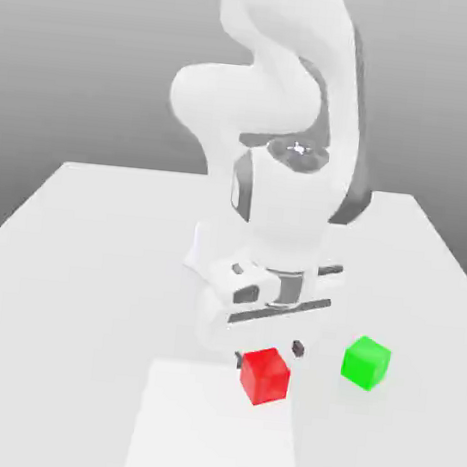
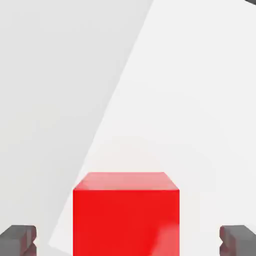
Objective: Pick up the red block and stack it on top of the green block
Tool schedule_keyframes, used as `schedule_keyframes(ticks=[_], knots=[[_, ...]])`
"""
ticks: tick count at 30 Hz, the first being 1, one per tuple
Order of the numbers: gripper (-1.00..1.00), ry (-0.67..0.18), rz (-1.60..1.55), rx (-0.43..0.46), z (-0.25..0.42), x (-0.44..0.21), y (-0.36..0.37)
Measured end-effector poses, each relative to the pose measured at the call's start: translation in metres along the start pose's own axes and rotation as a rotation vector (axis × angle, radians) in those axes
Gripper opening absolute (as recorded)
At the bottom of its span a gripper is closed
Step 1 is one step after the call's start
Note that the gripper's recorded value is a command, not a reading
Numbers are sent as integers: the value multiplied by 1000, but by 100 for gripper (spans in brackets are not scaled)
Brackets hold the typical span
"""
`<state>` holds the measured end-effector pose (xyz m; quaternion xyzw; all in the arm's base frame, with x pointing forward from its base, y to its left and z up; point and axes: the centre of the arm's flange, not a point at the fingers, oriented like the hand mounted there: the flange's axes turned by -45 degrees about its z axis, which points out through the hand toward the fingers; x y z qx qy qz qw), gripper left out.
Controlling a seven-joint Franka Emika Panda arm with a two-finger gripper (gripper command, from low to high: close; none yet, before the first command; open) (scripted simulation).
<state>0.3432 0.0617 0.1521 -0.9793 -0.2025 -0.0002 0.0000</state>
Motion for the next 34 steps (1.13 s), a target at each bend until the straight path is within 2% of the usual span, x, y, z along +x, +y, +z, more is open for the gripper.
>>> schedule_keyframes(ticks=[1, 8, 15, 24, 30, 31, 34], knots=[[-100, 0, 0, 0, 6, -1, 0], [-100, -1, 0, 0, 6, -1, 0], [-100, -1, -1, 0, -49, 0, 0], [-100, 0, -87, 1, -89, 4, -157], [-100, 1, -91, -3, -43, 3, -169], [100, 0, -91, -2, -34, 2, -169], [100, 0, -90, -2, -34, 2, -169]])
